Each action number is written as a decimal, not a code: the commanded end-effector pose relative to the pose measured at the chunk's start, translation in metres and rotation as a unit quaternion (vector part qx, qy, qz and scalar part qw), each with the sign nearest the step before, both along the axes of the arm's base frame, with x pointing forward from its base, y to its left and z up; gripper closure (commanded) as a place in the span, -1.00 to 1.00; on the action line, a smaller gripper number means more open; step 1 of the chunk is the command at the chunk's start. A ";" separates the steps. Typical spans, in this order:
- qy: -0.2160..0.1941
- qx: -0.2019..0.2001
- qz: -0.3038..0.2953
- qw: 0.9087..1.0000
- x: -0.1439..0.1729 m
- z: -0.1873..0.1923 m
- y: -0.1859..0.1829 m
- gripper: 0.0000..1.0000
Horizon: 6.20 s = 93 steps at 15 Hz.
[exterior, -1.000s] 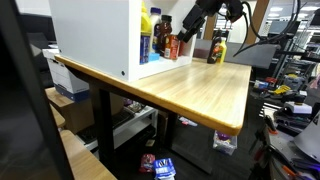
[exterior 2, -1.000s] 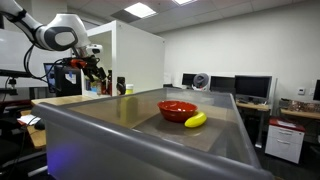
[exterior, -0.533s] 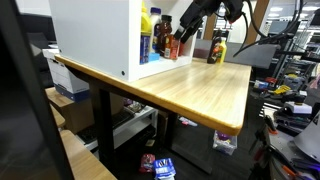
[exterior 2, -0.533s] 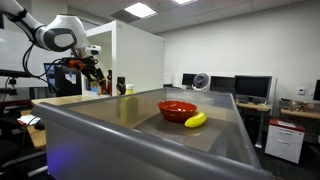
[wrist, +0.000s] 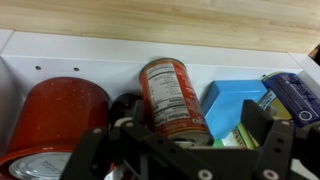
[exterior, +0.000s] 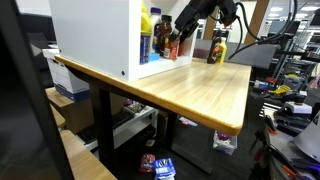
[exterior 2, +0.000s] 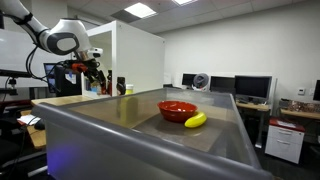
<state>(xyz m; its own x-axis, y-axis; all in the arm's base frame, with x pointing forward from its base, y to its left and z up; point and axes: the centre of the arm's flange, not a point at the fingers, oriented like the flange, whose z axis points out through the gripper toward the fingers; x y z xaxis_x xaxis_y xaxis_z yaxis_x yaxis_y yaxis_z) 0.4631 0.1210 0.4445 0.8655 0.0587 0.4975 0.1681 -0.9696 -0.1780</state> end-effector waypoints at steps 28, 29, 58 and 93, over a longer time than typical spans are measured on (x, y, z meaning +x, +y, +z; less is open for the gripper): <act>0.014 -0.088 0.198 0.976 -0.087 0.065 -0.132 0.33; 0.019 -0.089 0.215 0.973 -0.089 0.064 -0.142 0.33; 0.073 -0.050 -0.005 0.996 -0.096 0.032 -0.157 0.33; 0.103 -0.106 0.061 0.987 -0.094 0.007 -0.193 0.33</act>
